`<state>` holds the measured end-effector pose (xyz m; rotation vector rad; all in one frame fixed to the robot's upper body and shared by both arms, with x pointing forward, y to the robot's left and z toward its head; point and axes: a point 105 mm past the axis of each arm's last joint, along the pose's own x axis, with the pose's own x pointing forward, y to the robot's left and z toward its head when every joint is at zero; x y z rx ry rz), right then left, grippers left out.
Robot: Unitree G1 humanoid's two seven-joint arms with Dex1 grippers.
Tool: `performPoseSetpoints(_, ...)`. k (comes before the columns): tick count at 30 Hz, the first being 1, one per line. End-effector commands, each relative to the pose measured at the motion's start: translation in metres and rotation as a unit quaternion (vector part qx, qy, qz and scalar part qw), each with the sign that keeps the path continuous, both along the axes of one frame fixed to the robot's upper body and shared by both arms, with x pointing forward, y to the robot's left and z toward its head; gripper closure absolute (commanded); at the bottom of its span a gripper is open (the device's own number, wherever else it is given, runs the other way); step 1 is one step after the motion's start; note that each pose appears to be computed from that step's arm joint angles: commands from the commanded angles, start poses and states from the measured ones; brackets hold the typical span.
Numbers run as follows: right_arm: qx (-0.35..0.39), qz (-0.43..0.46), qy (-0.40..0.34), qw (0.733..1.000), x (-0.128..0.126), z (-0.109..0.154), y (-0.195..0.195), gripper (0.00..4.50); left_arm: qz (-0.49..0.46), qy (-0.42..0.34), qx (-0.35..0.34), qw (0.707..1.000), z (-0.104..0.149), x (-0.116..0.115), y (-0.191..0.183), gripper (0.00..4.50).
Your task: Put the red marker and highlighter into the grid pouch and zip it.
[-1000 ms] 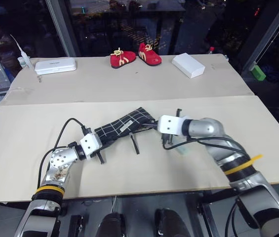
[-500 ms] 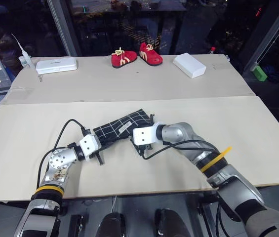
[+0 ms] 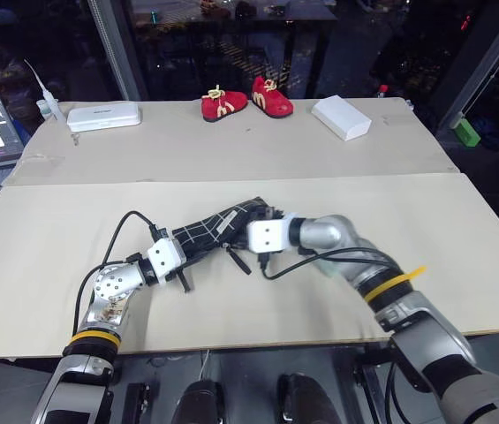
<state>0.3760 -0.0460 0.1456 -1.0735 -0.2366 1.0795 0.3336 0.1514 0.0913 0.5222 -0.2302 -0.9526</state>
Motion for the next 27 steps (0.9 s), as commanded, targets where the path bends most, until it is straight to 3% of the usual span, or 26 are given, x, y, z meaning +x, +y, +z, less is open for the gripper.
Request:
performPoseSetpoints(1,0.066,-0.015,0.029,0.997,-0.005,0.024,-0.027,1.03,-0.004,-0.020,-0.007,1.000,0.011,0.001,-0.004,4.50)
performPoseSetpoints(5,0.062,-0.035,0.036,0.997,-0.006,0.024,-0.045,1.03,-0.002,-0.018,-0.014,1.000,0.011,0.001,-0.003,4.50)
performPoseSetpoints(11,0.066,-0.018,0.039,0.997,-0.008,0.019,-0.026,1.03,0.001,-0.018,-0.021,1.000,0.013,0.003,-0.006,4.50)
performPoseSetpoints(14,0.067,-0.032,0.075,0.994,-0.011,0.013,-0.036,1.03,0.010,-0.018,-0.046,0.999,0.020,0.006,-0.007,4.50)
performPoseSetpoints(21,0.200,-0.134,0.202,0.949,-0.021,0.032,-0.093,1.03,0.031,0.002,-0.105,0.994,0.039,0.011,-0.004,4.50)
performPoseSetpoints(27,0.178,-0.233,0.265,0.919,-0.034,-0.004,-0.121,1.03,0.025,0.011,-0.092,0.995,0.038,0.009,-0.007,4.50)
